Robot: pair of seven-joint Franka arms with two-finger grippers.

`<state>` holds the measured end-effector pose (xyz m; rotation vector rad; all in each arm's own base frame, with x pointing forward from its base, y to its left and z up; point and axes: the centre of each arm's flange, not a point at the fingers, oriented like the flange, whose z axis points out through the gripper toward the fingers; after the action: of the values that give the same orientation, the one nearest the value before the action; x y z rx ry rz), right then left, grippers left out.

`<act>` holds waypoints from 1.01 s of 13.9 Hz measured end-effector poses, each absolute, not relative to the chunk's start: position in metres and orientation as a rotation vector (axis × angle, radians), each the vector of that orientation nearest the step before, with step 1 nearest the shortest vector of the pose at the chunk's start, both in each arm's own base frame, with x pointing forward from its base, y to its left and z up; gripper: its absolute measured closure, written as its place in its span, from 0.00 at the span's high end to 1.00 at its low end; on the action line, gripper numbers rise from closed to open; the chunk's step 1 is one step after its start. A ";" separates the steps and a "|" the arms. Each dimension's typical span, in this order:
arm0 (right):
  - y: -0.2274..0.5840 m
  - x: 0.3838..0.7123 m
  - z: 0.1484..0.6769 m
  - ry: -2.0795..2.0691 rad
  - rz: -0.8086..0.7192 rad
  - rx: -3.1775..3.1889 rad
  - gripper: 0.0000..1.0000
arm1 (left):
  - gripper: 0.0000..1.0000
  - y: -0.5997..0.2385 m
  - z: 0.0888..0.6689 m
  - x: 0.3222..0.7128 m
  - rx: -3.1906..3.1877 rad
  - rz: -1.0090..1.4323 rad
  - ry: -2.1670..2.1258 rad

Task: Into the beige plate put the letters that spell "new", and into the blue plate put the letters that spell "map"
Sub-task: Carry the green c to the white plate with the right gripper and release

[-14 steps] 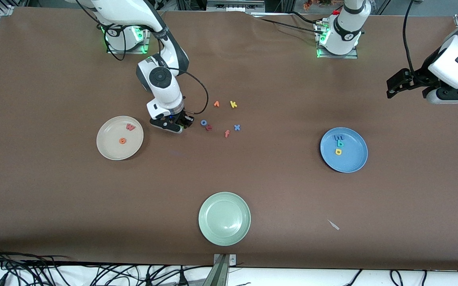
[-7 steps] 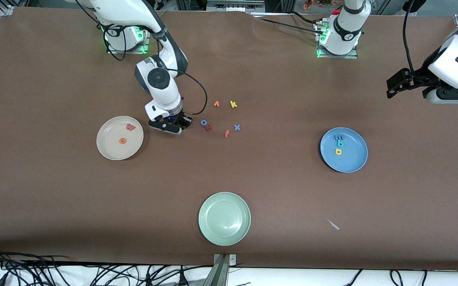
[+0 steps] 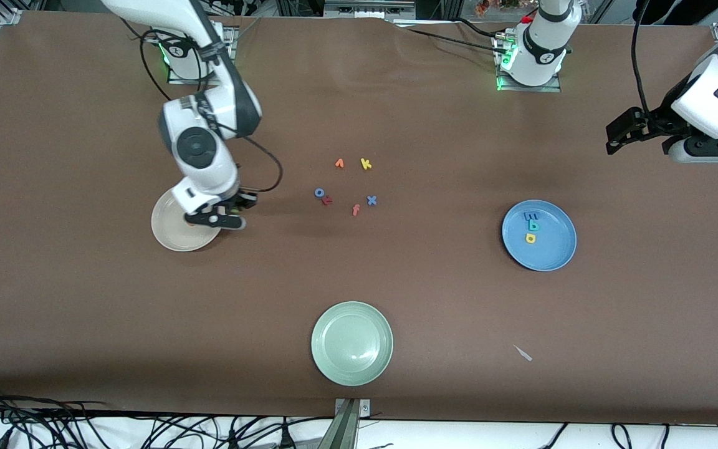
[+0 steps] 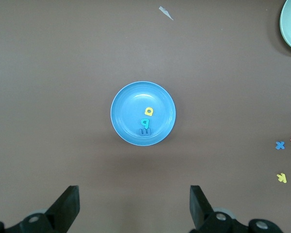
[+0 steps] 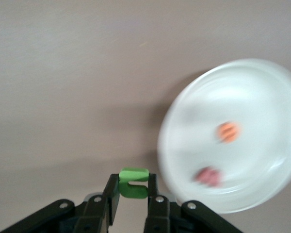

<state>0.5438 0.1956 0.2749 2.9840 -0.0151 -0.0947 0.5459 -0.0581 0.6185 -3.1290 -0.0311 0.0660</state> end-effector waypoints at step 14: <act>0.075 0.517 0.234 0.145 -0.106 2.970 0.59 | 1.00 -0.058 0.618 0.546 -3.129 0.066 -0.028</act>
<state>0.5172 0.0747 0.2336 2.9696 0.1448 -0.1058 0.5460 -0.0581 0.6184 -3.1291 -0.0284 0.0662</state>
